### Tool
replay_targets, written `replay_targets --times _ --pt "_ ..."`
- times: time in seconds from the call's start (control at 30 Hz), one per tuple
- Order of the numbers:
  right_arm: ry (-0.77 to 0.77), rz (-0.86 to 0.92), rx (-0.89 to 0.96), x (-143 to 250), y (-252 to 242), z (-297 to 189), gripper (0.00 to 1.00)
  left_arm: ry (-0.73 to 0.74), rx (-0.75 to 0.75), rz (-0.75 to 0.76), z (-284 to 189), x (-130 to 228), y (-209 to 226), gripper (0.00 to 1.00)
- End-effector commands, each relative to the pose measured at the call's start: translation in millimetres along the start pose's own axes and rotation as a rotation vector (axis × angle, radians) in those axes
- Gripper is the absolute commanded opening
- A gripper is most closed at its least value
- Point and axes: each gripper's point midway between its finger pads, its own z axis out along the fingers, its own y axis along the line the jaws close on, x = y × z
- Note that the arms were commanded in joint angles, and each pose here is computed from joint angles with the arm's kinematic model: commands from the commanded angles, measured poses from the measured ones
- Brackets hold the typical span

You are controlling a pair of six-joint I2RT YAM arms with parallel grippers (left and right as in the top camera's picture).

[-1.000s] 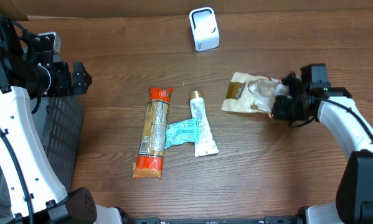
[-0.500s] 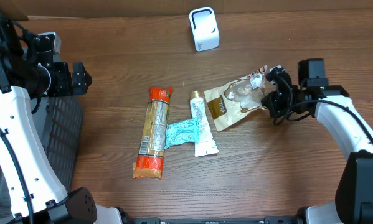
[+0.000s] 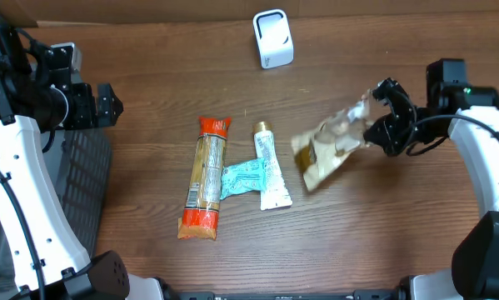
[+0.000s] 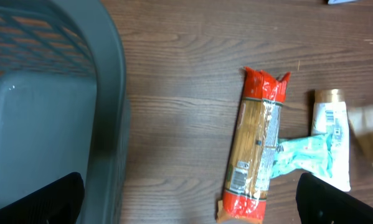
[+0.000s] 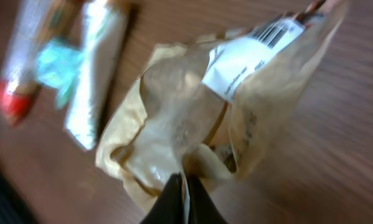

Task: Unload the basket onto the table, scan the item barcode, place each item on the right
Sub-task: 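Lower the pouch beside the tube and open the right gripper, then withdraw the right gripper to the right of the pouch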

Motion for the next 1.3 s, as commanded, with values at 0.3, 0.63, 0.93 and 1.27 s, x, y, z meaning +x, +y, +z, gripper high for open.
replay_targets --times 0.3,0.63,0.93,1.27 --pt "-0.017 -0.310 -0.195 -2.7 29.6 -0.8 0.04 0.004 0.018 0.022 3.1 -0.6 -2.5 1.00" --pt "0.031 -0.244 -0.157 -3.8 -26.9 59.1 0.22 0.004 0.018 0.022 3.1 -0.6 -2.5 1.00" --pt "-0.028 0.224 -0.002 -29.4 -71.0 74.4 0.80 0.004 0.018 0.022 3.1 -0.6 -2.5 1.00" --pt "-0.115 0.592 -0.483 -24.3 -16.5 0.2 0.70 0.004 0.018 0.022 3.1 -0.6 -2.5 0.99"
